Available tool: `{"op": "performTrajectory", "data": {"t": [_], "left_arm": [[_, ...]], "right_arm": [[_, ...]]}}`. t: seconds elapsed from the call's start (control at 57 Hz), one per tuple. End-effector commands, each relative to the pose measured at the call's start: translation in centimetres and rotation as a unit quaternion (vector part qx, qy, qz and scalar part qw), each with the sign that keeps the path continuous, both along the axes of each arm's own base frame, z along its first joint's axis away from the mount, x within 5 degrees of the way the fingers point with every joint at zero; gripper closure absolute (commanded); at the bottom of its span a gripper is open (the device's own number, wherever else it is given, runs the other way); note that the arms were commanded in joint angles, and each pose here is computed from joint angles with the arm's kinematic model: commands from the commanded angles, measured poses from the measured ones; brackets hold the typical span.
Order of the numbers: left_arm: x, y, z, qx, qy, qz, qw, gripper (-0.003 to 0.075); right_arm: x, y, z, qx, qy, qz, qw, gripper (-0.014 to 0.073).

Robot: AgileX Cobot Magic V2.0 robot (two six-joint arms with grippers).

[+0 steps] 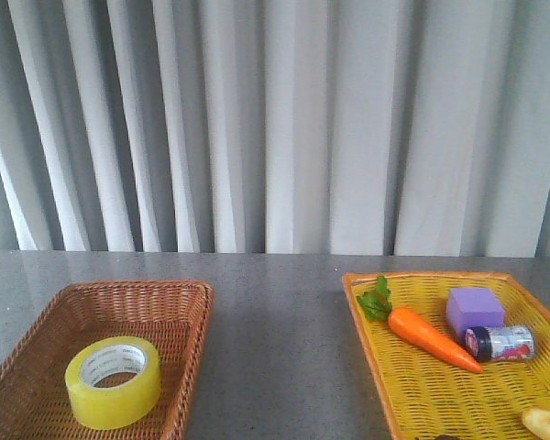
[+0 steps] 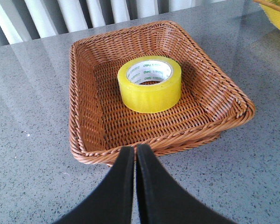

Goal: Transfer tape with both arms

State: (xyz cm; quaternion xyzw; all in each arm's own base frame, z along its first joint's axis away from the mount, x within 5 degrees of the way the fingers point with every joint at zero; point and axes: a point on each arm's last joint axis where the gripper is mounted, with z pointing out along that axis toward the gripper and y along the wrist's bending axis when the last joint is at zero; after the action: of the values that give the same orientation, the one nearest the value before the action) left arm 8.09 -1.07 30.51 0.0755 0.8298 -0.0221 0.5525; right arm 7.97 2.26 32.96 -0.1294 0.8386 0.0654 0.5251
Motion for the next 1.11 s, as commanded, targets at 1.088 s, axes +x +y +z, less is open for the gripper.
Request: {"op": "performTrajectory", "data": {"t": [1.088], "left_arm": [[-2.6,0.4,-9.8,-0.067,-0.229,0.011,0.971,0.0727]], "right_arm": [[0.2,0.0,1.3,0.008,-0.042,-0.004,0.999,0.0602]]}}
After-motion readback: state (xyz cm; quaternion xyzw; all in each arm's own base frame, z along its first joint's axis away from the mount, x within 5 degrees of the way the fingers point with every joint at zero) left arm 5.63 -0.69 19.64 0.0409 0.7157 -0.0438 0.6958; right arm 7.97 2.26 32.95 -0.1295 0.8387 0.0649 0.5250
